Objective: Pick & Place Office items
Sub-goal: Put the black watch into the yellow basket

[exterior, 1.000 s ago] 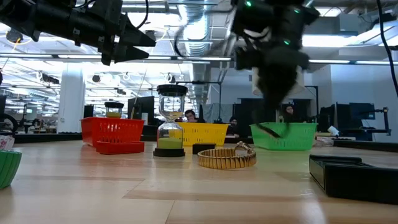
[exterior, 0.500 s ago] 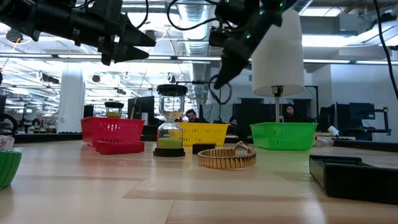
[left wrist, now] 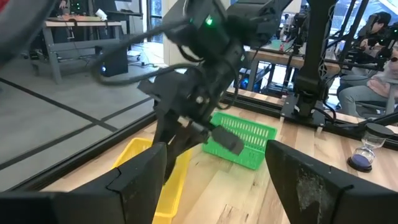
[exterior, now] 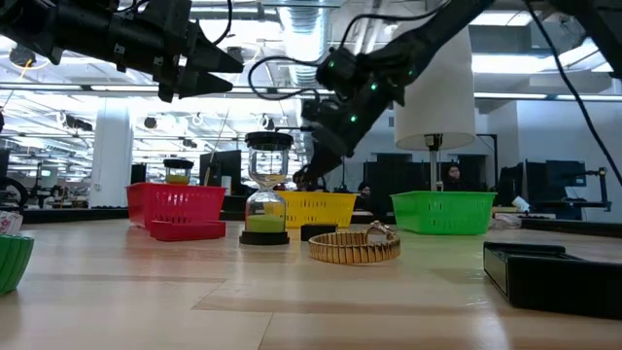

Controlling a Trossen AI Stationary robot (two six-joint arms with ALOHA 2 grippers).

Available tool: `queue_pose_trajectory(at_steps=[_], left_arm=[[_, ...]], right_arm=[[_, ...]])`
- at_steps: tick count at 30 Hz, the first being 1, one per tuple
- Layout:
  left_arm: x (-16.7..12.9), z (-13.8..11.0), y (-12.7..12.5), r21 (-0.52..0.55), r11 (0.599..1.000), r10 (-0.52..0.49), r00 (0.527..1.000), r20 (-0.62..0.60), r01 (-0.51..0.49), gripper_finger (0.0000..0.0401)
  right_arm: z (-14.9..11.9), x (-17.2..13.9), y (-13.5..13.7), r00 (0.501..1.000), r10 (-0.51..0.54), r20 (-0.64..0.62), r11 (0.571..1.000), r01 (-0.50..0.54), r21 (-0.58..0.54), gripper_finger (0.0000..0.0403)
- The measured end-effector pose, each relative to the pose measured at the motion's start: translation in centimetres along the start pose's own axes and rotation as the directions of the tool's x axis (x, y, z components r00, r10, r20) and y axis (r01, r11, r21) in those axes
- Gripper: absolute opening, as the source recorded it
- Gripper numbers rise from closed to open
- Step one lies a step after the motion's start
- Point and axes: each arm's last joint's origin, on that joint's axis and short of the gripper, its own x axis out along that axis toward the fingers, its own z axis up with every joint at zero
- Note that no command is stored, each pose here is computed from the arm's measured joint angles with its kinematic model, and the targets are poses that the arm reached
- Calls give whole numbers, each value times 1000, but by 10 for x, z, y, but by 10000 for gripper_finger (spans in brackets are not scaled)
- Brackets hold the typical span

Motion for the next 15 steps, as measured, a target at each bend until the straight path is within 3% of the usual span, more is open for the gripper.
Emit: queue_pose_trajectory(at_steps=[8,15], left_arm=[[0,0,0,2,1000,1,1000,-3,-1,269],[0,0,0,2,1000,1,1000,-3,-1,269]], right_arm=[[9,8,-3,1000,-15,3,1000,15,2,69],[8,5,-3,1000,-12,-11,1000,12,-1,110]])
